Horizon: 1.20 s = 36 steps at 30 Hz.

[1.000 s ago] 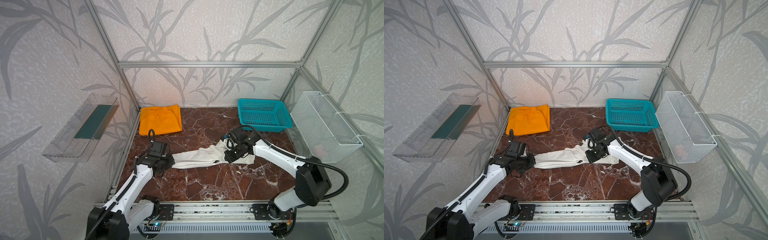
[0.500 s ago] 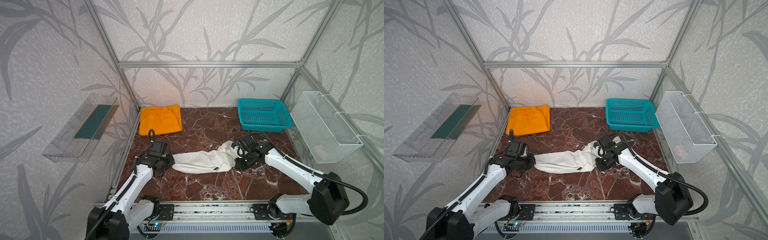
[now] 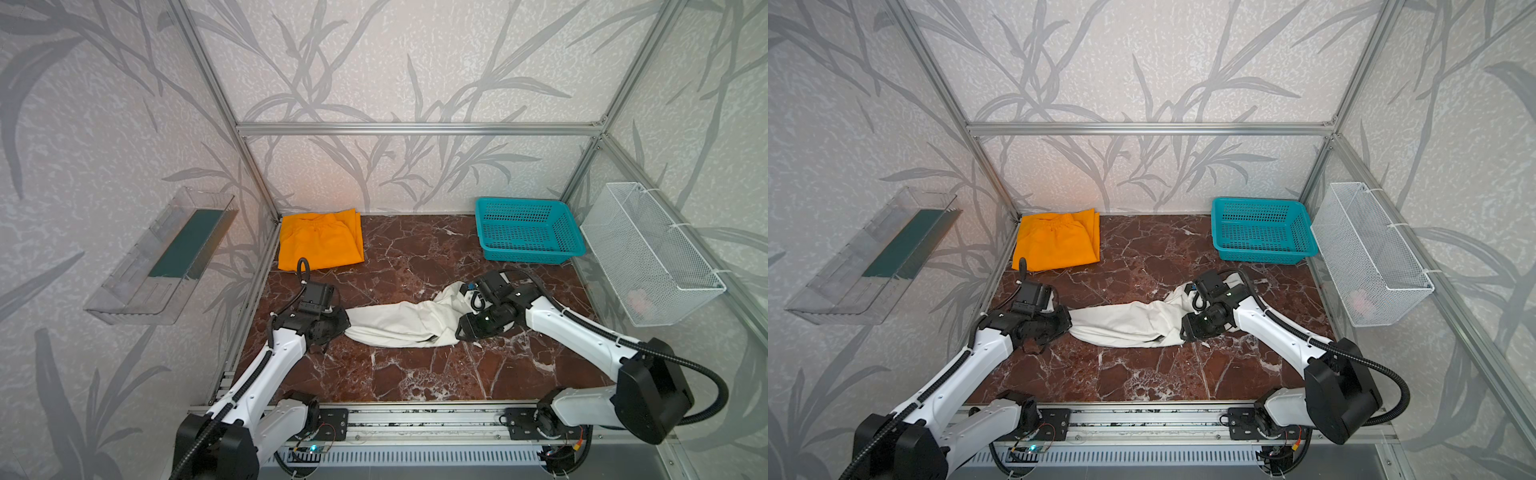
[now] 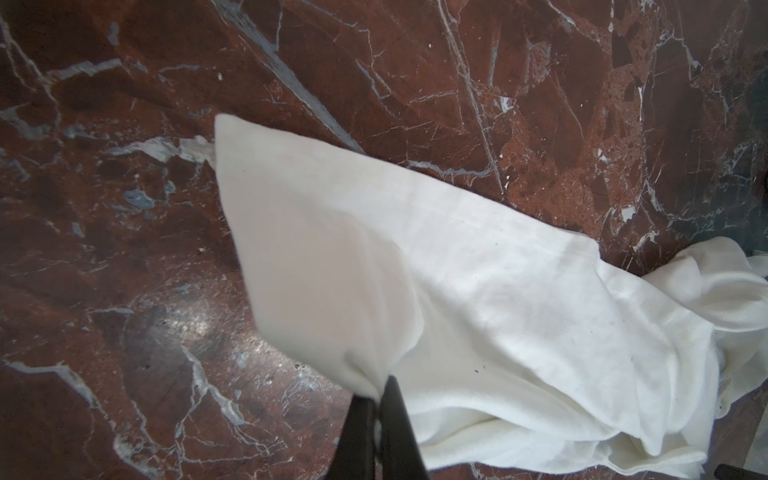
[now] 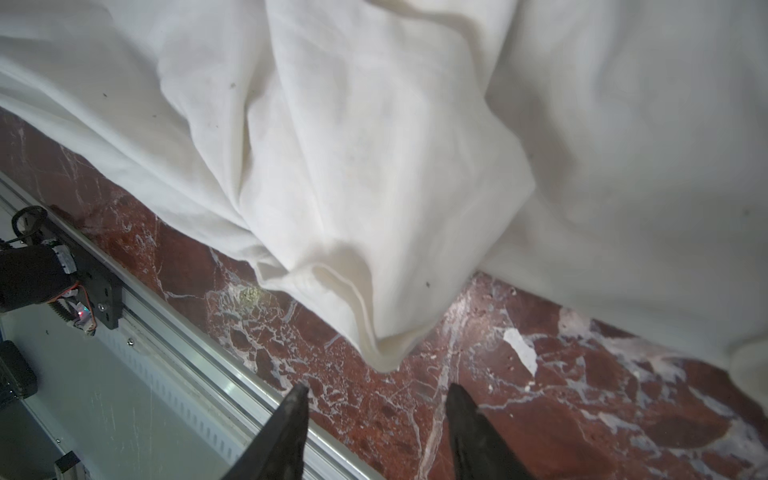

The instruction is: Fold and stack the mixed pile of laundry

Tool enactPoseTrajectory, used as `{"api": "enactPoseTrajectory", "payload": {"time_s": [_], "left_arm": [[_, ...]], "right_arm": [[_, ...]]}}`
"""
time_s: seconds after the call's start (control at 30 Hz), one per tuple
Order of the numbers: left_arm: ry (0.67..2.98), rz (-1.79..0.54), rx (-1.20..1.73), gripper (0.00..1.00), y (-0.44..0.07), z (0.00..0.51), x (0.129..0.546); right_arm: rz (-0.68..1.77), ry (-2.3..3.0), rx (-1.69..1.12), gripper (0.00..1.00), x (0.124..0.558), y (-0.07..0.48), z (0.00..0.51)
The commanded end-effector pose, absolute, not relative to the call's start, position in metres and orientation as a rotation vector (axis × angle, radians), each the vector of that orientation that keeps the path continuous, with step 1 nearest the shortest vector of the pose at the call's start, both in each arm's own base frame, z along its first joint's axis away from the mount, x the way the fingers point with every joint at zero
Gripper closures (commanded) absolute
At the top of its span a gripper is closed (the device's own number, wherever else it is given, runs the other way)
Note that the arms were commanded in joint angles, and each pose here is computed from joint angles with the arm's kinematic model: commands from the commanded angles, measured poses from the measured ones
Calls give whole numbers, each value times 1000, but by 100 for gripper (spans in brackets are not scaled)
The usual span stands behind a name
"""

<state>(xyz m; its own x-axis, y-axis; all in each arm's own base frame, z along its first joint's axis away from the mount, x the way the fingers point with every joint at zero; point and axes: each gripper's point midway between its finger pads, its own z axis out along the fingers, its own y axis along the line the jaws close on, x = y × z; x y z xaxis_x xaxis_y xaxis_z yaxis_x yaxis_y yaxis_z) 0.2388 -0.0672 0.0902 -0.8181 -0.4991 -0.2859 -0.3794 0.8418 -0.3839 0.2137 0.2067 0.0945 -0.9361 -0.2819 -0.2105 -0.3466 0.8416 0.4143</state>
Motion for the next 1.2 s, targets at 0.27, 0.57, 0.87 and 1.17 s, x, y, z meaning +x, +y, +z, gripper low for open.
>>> {"api": "enactPoseTrajectory", "payload": {"time_s": [0.27, 0.57, 0.87, 1.17], "left_arm": [[2647, -432, -659, 100, -65, 87, 236], [2646, -413, -659, 100, -63, 87, 234], [2652, -418, -657, 100, -64, 86, 238], [2642, -416, -654, 100, -64, 90, 242]], "right_arm": [[722, 2725, -785, 60, 239, 251, 106], [731, 2830, -825, 58, 225, 248, 75], [781, 2840, -838, 62, 203, 238, 73], [747, 2844, -859, 63, 203, 235, 65]]}}
